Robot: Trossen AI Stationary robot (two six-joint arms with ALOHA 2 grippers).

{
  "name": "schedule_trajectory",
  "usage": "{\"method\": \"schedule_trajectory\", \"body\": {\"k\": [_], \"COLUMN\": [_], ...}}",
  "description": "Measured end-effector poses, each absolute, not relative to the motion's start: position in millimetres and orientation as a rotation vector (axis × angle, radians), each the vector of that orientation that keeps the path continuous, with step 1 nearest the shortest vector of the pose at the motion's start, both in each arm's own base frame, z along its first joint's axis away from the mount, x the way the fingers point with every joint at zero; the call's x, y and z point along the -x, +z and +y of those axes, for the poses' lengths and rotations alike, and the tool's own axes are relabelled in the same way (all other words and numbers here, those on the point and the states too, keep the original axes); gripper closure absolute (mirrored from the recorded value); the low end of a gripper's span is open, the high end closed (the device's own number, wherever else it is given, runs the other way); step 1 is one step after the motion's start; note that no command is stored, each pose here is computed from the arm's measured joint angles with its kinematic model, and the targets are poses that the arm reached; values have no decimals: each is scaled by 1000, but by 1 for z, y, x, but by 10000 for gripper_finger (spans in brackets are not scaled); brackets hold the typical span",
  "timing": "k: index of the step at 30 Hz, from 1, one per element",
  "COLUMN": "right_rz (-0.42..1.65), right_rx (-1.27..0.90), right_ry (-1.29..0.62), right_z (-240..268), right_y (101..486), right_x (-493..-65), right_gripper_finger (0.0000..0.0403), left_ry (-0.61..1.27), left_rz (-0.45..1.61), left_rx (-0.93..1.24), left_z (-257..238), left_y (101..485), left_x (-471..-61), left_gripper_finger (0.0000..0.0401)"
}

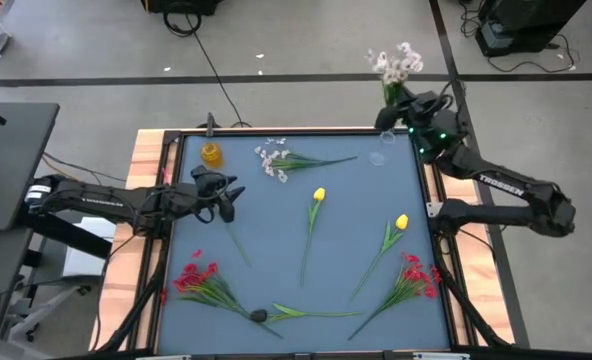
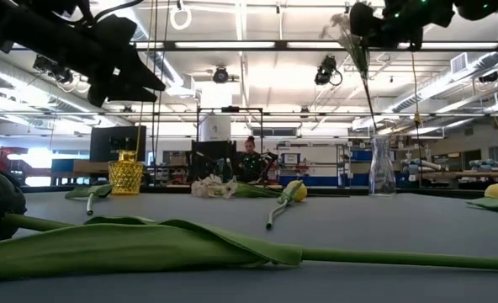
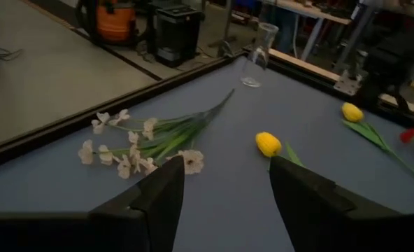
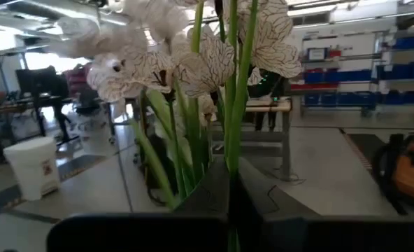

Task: Sort flowers into vase by color
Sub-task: Put the bottom white flowers into the transparent vase

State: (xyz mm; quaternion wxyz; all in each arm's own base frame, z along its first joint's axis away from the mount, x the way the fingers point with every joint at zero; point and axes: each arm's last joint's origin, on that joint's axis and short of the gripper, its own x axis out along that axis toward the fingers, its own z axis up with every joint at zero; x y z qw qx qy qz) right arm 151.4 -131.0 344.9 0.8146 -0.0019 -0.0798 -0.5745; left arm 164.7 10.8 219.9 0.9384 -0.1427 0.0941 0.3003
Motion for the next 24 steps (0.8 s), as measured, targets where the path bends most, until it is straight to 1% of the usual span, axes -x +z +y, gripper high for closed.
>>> {"method": "schedule_trajectory", "body": {"k": [3, 11, 15, 19, 24], "right_rz": [-177, -61, 3, 77, 131], "right_rx": [10, -22, -52, -132, -175], "right_ry": [-1238, -1242, -1255, -1265, -1286], "right_z": [-135, -158, -166, -170, -169], "right_y": [347, 328, 315, 301, 286], "right_x": [-145, -149, -157, -159, -158], "right_gripper_finger": [393, 390, 374, 354, 348], "left_ry": [634, 658, 659, 662, 662], "left_rz": [207, 202, 214, 216, 218], "left_rx": [287, 290, 287, 307, 308], "left_z": [13, 17, 17, 17, 17], "left_y": [217, 210, 207, 204, 204], "left_x": [-168, -181, -185, -187, -188], "left_gripper_finger": [184, 184, 184, 184, 184]}}
